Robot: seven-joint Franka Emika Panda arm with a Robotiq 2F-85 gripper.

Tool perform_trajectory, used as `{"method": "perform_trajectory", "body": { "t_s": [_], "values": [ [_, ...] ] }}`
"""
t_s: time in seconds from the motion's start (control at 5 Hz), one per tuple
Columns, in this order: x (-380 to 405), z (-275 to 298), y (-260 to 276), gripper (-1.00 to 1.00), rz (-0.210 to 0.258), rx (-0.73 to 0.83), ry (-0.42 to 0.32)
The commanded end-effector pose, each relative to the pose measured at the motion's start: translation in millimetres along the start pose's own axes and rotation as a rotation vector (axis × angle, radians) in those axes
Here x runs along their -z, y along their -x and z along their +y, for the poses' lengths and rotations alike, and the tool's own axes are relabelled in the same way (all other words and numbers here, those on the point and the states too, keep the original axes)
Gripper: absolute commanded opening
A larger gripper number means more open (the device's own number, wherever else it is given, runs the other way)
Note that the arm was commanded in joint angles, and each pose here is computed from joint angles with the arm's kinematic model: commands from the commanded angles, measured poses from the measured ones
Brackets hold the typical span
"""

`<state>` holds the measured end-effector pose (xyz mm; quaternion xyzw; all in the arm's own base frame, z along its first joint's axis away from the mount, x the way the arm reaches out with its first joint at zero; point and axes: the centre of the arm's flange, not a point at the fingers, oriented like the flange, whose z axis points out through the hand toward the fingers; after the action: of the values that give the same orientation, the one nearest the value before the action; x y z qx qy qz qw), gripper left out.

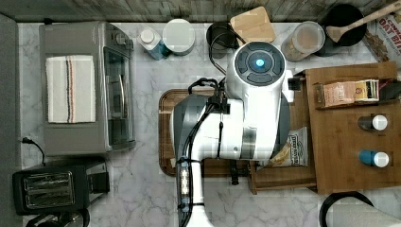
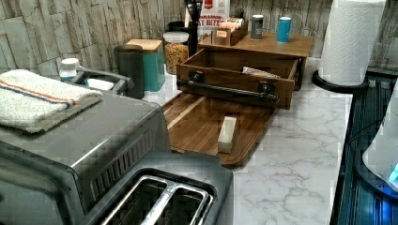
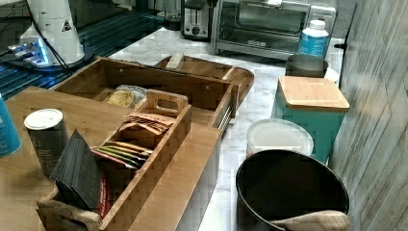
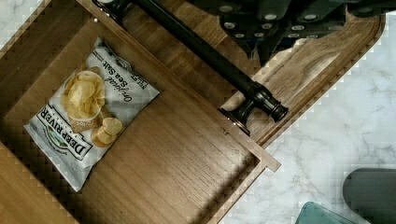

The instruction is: Close the drawer.

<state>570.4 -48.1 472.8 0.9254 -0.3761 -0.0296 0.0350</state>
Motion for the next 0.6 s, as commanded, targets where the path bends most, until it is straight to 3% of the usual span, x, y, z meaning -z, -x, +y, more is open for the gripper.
{"method": "perform_trajectory", "body": {
  "t_s": [0.2, 0.4, 0.6],
  "values": [
    [0, 0, 0, -1.00, 0.005, 0.002, 0.004],
    [0, 0, 0, -1.00, 0.005, 0.002, 0.004],
    [-36, 2, 48, -1.00, 0.172, 0.229, -0.068]
  ]
}}
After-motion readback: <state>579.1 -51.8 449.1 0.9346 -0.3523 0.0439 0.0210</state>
